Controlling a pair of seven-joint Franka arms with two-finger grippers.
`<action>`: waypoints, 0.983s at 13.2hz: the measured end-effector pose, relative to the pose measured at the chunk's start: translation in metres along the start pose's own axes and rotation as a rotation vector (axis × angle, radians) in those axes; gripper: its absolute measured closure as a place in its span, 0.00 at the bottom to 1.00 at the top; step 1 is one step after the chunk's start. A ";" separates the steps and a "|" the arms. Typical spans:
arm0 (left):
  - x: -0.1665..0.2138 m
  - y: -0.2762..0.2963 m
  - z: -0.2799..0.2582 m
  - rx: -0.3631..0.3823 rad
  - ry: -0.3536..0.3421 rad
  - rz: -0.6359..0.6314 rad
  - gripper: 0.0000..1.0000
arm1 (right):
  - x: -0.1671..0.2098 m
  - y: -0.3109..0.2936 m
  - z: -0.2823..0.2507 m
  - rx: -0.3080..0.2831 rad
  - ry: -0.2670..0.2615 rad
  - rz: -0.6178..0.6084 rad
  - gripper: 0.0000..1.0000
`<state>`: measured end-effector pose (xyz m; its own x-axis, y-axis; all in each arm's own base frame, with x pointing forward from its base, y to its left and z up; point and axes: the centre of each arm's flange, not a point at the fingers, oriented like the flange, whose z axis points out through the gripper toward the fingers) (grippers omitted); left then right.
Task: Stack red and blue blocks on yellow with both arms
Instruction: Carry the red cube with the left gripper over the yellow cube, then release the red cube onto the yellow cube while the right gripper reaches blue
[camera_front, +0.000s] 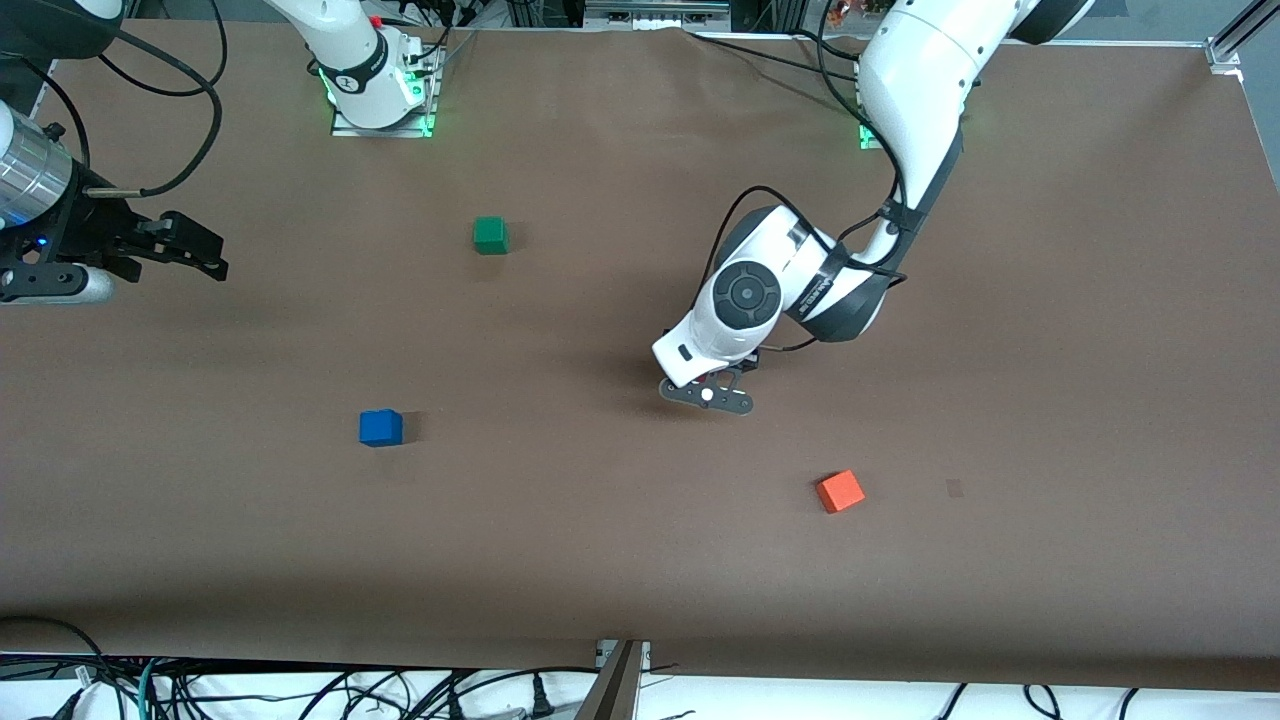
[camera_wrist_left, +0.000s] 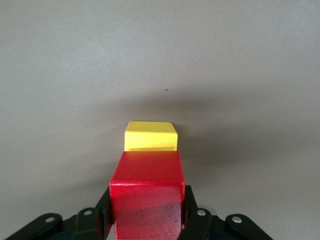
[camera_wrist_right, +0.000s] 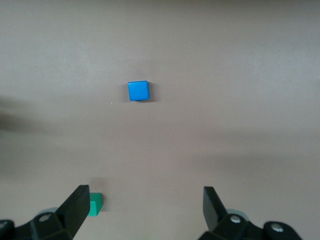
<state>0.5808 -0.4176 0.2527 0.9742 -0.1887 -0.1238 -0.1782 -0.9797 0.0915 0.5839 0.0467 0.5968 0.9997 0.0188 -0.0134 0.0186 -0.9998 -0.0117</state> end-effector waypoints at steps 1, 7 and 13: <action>0.001 0.001 0.003 0.000 -0.002 0.001 0.44 | 0.000 0.000 0.000 0.000 0.000 0.000 0.00; 0.009 -0.004 0.003 0.001 0.007 -0.010 0.44 | 0.018 -0.001 0.027 -0.001 -0.008 0.000 0.00; 0.016 -0.006 0.004 0.003 0.017 -0.035 0.37 | 0.024 -0.008 0.027 0.004 0.021 -0.010 0.00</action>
<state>0.5972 -0.4154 0.2464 0.9820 -0.1533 -0.1105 -0.1445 -0.9859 0.0842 0.6077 0.0554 0.5691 0.9996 0.0286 0.0072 0.0287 -0.9995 -0.0154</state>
